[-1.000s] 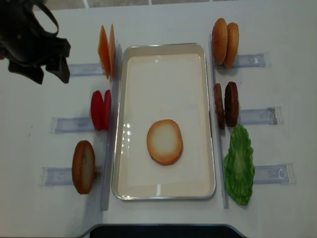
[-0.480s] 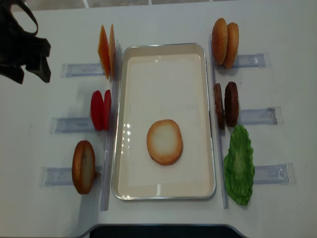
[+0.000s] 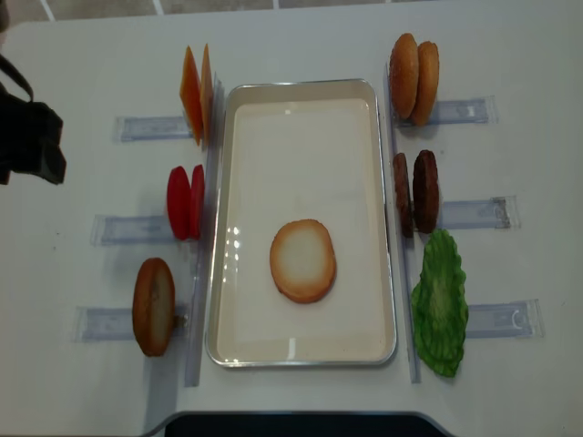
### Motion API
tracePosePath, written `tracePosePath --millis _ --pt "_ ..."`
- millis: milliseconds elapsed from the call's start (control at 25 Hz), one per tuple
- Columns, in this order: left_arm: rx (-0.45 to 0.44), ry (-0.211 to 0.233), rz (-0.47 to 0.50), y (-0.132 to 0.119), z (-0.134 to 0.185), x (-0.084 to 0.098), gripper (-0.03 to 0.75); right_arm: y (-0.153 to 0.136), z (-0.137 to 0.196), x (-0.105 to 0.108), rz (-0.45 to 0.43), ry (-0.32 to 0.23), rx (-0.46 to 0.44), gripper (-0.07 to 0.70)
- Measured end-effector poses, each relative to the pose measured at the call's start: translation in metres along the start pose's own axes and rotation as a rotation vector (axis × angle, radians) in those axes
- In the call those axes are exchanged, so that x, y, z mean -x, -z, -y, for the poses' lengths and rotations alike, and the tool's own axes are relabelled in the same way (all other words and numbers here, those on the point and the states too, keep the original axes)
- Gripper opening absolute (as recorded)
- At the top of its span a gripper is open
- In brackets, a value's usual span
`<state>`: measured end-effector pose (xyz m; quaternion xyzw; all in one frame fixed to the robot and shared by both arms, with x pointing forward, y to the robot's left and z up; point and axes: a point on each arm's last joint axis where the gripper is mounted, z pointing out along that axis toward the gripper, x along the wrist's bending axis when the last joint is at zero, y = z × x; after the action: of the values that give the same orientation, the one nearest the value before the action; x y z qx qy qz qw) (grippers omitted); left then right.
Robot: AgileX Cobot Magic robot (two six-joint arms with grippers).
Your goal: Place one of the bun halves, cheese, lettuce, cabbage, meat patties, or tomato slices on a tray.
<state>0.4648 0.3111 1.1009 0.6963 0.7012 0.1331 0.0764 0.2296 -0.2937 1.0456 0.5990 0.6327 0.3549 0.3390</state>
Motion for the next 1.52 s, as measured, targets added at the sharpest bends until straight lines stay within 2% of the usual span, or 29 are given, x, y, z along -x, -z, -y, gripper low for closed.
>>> tracePosePath --millis 360,680,840,1280,1520 --pt "0.125 0.018 0.025 0.031 0.076 0.001 0.534 0.000 0.000 0.000 0.000 0.000 0.000 0.344" --pt "0.254 0.027 0.027 0.036 0.142 0.002 0.534 0.000 0.000 0.000 0.000 0.000 0.000 0.344" --pt "0.324 0.008 0.028 0.036 0.169 0.003 0.534 0.000 0.000 0.000 0.000 0.000 0.000 0.344" --pt "0.522 0.015 0.052 0.030 0.212 0.007 0.534 0.000 0.000 0.000 0.000 0.000 0.000 0.344" --pt "0.601 -0.020 0.061 0.017 0.222 0.010 0.534 0.000 0.000 0.000 0.000 0.000 0.000 0.344"
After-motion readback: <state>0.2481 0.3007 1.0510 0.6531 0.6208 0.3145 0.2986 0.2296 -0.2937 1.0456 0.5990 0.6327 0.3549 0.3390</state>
